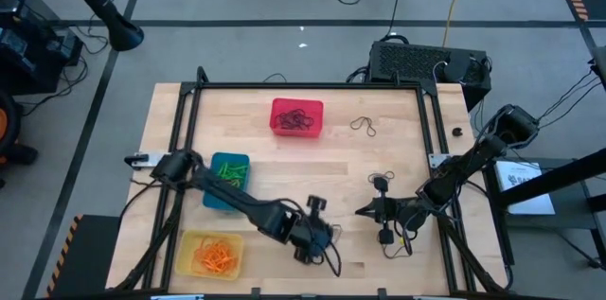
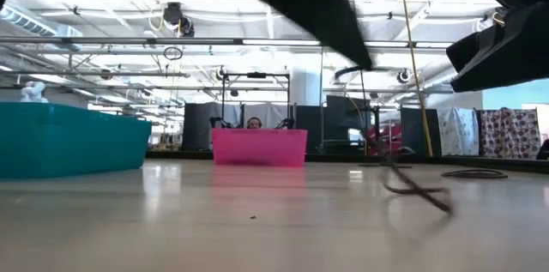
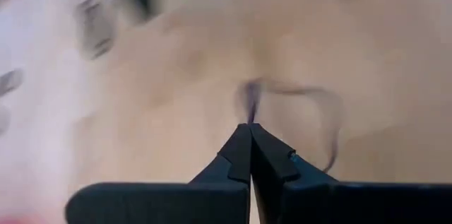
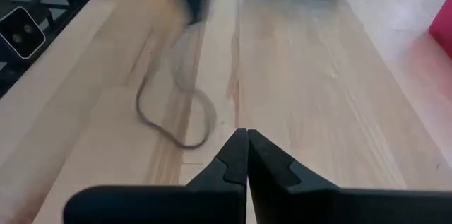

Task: Sort rubber bands into baskets

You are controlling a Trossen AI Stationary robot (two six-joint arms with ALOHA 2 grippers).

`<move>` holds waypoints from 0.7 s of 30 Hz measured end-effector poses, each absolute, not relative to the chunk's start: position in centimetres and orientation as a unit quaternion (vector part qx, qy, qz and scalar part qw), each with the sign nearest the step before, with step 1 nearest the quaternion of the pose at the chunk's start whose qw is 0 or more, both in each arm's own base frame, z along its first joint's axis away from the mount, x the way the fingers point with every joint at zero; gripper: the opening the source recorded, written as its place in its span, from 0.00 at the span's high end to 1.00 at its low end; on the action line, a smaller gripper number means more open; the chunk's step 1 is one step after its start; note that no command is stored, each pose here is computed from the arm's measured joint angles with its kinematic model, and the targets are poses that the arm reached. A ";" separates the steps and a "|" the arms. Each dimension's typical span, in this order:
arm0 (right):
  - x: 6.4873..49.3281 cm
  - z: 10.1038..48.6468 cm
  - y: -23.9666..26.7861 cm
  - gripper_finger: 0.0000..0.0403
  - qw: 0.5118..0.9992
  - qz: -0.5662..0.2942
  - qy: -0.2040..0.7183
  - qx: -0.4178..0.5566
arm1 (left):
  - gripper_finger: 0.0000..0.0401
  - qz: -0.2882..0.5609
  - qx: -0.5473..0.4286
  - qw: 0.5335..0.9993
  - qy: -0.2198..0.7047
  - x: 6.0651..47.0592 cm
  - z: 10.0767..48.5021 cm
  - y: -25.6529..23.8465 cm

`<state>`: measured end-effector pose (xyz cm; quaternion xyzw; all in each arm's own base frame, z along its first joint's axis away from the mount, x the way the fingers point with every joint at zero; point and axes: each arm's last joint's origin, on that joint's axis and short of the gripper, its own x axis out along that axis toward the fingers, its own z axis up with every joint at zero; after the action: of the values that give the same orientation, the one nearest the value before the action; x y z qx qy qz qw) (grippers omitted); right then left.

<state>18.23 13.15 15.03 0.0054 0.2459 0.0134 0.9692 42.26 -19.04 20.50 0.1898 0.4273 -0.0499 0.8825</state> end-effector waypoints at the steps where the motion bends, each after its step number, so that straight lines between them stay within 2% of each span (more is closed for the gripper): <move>1: 18.2 15.0 13.1 1.00 0.969 0.013 0.247 0.002 | 1.00 -0.031 0.203 0.877 0.434 42.0 21.0 -18.4; 6: 18.1 14.8 13.0 1.00 0.966 0.013 0.256 -0.016 | 1.00 0.053 0.220 0.866 0.446 41.2 24.6 -13.8; 10: 18.1 14.7 13.0 1.00 0.965 0.014 0.262 -0.033 | 1.00 0.100 0.211 0.845 0.481 40.9 25.9 -9.1; 21: 17.7 13.9 12.4 1.00 0.948 0.015 0.301 -0.103 | 1.00 0.185 0.193 0.828 0.493 39.1 30.5 2.5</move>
<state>17.67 12.43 13.94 -0.1031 0.3014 0.0153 0.9478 39.11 2.54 30.50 0.1932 0.4931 0.1854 0.8277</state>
